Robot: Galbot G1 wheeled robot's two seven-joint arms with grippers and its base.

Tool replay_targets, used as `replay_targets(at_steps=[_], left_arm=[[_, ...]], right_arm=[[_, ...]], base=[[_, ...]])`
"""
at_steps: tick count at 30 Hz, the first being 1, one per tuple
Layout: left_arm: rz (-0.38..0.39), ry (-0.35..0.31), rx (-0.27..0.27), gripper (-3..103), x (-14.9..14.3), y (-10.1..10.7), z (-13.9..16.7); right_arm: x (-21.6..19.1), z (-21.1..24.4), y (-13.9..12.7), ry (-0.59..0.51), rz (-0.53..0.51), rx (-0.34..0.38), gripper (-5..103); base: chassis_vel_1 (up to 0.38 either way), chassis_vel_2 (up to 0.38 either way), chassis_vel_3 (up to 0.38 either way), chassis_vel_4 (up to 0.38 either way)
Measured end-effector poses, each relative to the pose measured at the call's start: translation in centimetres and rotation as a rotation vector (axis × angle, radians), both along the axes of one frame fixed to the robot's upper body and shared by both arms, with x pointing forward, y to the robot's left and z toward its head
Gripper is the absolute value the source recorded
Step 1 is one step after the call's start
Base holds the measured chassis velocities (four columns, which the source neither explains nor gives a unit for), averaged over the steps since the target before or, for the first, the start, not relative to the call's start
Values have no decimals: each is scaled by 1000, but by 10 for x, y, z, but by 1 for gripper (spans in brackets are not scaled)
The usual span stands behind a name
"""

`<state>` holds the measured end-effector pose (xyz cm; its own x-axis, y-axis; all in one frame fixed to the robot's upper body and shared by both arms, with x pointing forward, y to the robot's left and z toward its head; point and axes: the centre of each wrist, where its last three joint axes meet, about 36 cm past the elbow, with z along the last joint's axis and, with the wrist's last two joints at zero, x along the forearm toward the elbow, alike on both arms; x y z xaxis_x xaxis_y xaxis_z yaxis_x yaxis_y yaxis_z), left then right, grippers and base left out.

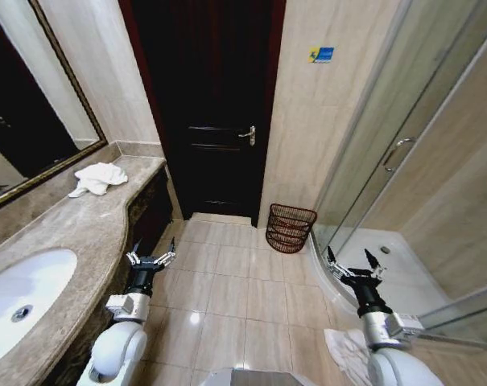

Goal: Discard the used towel into the hamper.

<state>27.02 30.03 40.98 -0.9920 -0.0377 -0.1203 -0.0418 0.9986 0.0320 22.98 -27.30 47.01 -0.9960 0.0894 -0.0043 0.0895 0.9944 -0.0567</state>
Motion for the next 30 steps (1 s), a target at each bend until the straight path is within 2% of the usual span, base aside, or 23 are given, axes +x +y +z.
replay_targets(at_steps=[14,30], left_arm=[[5,2,1,100,-4,2,-4],[9,12,8,100,-5,-1,-8]], right_arm=[[0,-1,1,1,6,2,100],[3,-9,-1,9,6,4,100]], base=[[-58,88,94,-61],[-70,183,182,-73]])
